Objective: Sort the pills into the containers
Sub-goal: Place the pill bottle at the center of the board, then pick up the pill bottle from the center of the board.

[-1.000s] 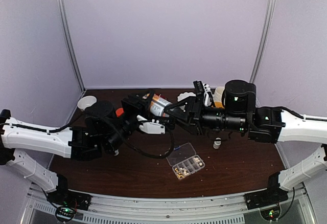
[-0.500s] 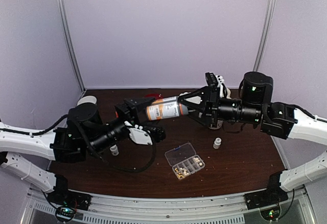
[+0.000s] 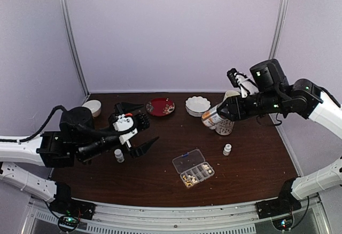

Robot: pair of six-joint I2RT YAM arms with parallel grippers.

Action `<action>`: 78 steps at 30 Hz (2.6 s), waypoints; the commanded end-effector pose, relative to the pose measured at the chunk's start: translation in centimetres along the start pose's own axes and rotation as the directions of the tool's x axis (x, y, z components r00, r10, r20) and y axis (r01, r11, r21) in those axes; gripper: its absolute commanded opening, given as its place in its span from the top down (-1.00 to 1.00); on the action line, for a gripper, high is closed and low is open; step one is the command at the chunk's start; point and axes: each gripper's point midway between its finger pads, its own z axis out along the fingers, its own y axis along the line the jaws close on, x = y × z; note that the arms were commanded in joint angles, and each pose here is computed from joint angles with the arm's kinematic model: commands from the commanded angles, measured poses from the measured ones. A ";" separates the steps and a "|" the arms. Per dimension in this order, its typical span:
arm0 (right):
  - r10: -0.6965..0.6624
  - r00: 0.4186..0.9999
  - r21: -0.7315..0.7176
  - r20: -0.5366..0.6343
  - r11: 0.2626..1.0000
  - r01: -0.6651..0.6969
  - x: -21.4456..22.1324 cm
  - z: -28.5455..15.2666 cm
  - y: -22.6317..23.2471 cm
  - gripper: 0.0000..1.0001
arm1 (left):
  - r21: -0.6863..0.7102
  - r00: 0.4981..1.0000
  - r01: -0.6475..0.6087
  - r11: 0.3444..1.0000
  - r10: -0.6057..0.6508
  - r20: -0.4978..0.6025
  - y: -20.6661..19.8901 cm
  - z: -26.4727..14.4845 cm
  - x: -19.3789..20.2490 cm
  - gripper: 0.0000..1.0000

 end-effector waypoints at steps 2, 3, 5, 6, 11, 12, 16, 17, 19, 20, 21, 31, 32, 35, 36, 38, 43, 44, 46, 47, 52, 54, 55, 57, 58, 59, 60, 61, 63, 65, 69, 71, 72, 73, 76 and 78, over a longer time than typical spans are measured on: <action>-0.213 0.912 0.448 -0.350 0.817 0.363 5.0 -0.6 -10.8 1.00 | -0.137 0.938 0.291 0.947 -0.311 -0.155 2.4 -0.4 3.6 -0.95; -0.191 0.912 0.480 -0.362 0.801 0.359 5.4 -0.5 -12.0 1.00 | -0.152 0.910 0.341 0.928 -0.366 -0.193 2.7 -0.4 4.5 -0.95; -0.150 0.919 0.500 -0.364 0.801 0.329 6.1 0.0 -13.8 1.00 | -0.182 0.847 0.435 0.882 -0.470 -0.250 3.4 -0.5 6.3 -0.95; -0.129 0.926 0.503 -0.356 0.808 0.306 6.4 0.3 -14.5 1.00 | -0.195 0.814 0.480 0.855 -0.517 -0.266 3.6 -0.5 7.0 -0.95; -0.049 0.949 0.523 -0.311 0.825 0.214 7.0 1.9 -17.6 1.00 | -0.309 0.691 0.580 0.754 -0.656 -0.303 4.8 -1.4 10.3 -0.95; -0.030 0.951 0.529 -0.307 0.826 0.196 7.1 2.3 -18.3 1.00 | -0.328 0.665 0.593 0.735 -0.677 -0.316 5.0 -1.6 11.2 -0.95; -0.005 0.954 0.536 -0.300 0.827 0.173 7.0 3.9 -19.8 1.00 | -0.380 0.562 0.642 0.666 -0.746 -0.357 5.4 -2.1 13.8 -0.95; 0.000 0.953 0.534 -0.304 0.828 0.171 7.1 4.4 -20.1 1.00 | -0.393 0.548 0.643 0.658 -0.753 -0.364 5.5 -2.3 14.2 -0.95; 0.008 0.950 0.528 -0.311 0.833 0.166 7.2 5.3 -20.6 0.96 | -0.413 0.531 0.637 0.651 -0.759 -0.378 5.4 -2.5 14.9 -0.95; 0.012 0.947 0.521 -0.320 0.837 0.165 7.5 5.7 -20.7 0.93 | -0.417 0.525 0.635 0.651 -0.759 -0.386 5.2 -2.6 15.2 -0.95; 0.016 0.945 0.515 -0.328 0.841 0.165 7.6 6.1 -20.9 0.92 | -0.422 0.520 0.634 0.649 -0.761 -0.389 5.2 -2.6 15.4 -0.95; 0.052 0.909 0.479 -0.413 0.862 0.168 9.3 8.6 -22.0 0.53 | -0.387 0.501 0.622 0.681 -0.725 -0.472 3.5 -2.3 16.6 -0.95; 0.056 0.908 0.480 -0.416 0.861 0.167 9.4 8.8 -22.1 0.39 | -0.385 0.501 0.622 0.682 -0.724 -0.474 3.5 -2.3 16.6 -0.95; 0.066 0.903 0.483 -0.424 0.860 0.165 9.8 8.9 -22.4 -0.17 | -0.368 0.504 0.627 0.687 -0.718 -0.480 3.1 -2.2 16.6 -0.95; 0.067 0.901 0.483 -0.429 0.860 0.166 9.9 8.9 -22.5 -0.35 | -0.366 0.503 0.629 0.686 -0.718 -0.481 3.0 -2.1 16.7 -0.95; 0.062 0.902 0.484 -0.428 0.859 0.170 9.7 8.7 -22.4 -0.65 | -0.362 0.501 0.629 0.688 -0.715 -0.487 2.8 -2.1 16.8 -0.95; 0.038 0.921 0.501 -0.388 0.847 0.176 7.5 7.1 -22.0 -0.98 | -0.372 0.478 0.622 0.689 -0.710 -0.517 2.4 -2.1 17.4 -0.95; 0.030 0.925 0.504 -0.379 0.845 0.179 6.9 6.6 -21.8 -0.99 | -0.372 0.473 0.619 0.692 -0.707 -0.526 2.3 -2.0 17.5 -0.95; 0.002 0.940 0.509 -0.342 0.841 0.184 5.4 5.5 -21.0 -0.99 | -0.376 0.464 0.616 0.692 -0.705 -0.537 2.1 -2.1 17.8 -0.95; -0.027 0.951 0.524 -0.307 0.830 0.192 4.1 4.5 -20.4 -1.00 | -0.384 0.459 0.614 0.690 -0.708 -0.537 2.1 -2.1 18.0 -0.95; -0.216 0.968 0.537 -0.128 0.805 0.250 -1.5 1.4 -14.0 -0.99 | -0.438 0.394 0.619 0.652 -0.740 -0.545 1.4 -2.4 19.2 -0.95; -0.282 0.957 0.469 -0.066 0.838 0.279 -2.7 1.1 -10.4 -0.99 | -0.465 0.350 0.626 0.626 -0.759 -0.550 0.9 -2.6 19.9 -0.95; -0.317 0.948 0.415 -0.033 0.858 0.302 -3.3 0.9 -8.6 -0.99 | -0.477 0.329 0.629 0.614 -0.766 -0.552 0.6 -2.8 20.2 -0.95; -0.327 0.943 0.347 0.062 0.893 0.287 -4.3 0.2 -6.6 -1.00 | -0.501 0.291 0.626 0.598 -0.775 -0.561 -0.1 -3.3 21.1 -0.95; -0.318 0.939 0.320 0.131 0.910 0.263 -4.4 -0.1 -6.2 -0.99 | -0.514 0.274 0.621 0.592 -0.778 -0.565 -0.4 -3.6 21.5 -0.95; -0.305 0.930 0.296 0.203 0.925 0.239 -4.2 -0.4 -6.0 -0.99 | -0.531 0.258 0.607 0.591 -0.779 -0.572 -0.7 -4.0 22.1 -0.95; -0.283 0.918 0.267 0.280 0.941 0.208 -4.0 -0.7 -5.9 -0.99 | -0.548 0.238 0.596 0.587 -0.781 -0.578 -0.9 -4.4 22.6 -0.92; -0.265 0.903 0.225 0.338 0.954 0.196 -3.6 -1.2 -5.4 -0.99 | -0.567 0.223 0.578 0.587 -0.782 -0.582 -1.0 -4.8 23.1 -0.88; -0.241 0.882 0.133 0.405 0.970 0.204 -3.0 -1.7 -4.2 -0.99 | -0.584 0.193 0.565 0.583 -0.781 -0.593 -1.4 -5.3 23.8 -0.80; -0.226 0.879 0.082 0.419 0.974 0.211 -2.6 -1.7 -3.5 -0.93 | -0.598 0.160 0.566 0.568 -0.786 -0.597 -1.9 -5.4 24.5 -0.68; -0.244 0.893 0.009 0.379 0.966 0.260 -1.0 -0.2 -2.0 -0.75 | -0.615 0.095 0.579 0.535 -0.794 -0.600 -2.7 -5.3 25.8 -0.61; -0.262 0.894 0.001 0.364 0.960 0.281 -0.2 0.7 -1.4 -0.75 | -0.627 0.073 0.567 0.535 -0.790 -0.608 -3.1 -5.5 26.4 -0.61; -0.269 0.893 -0.002 0.360 0.957 0.289 0.1 1.0 -1.0 -0.75 | -0.632 0.060 0.563 0.533 -0.788 -0.612 -3.2 -5.6 26.7 -0.61; -0.274 0.894 -0.007 0.355 0.955 0.296 0.4 1.3 -0.7 -0.75 | -0.633 0.045 0.564 0.530 -0.786 -0.617 -3.5 -5.6 27.0 -0.59; -0.293 0.893 -0.025 0.342 0.947 0.320 0.9 2.1 0.4 -0.76 | -0.650 -0.011 0.556 0.518 -0.777 -0.629 -4.2 -5.6 28.0 -0.56; -0.305 0.890 -0.034 0.339 0.941 0.336 1.1 2.4 1.0 -0.78 | -0.654 -0.035 0.552 0.518 -0.769 -0.639 -4.7 -5.5 28.6 -0.54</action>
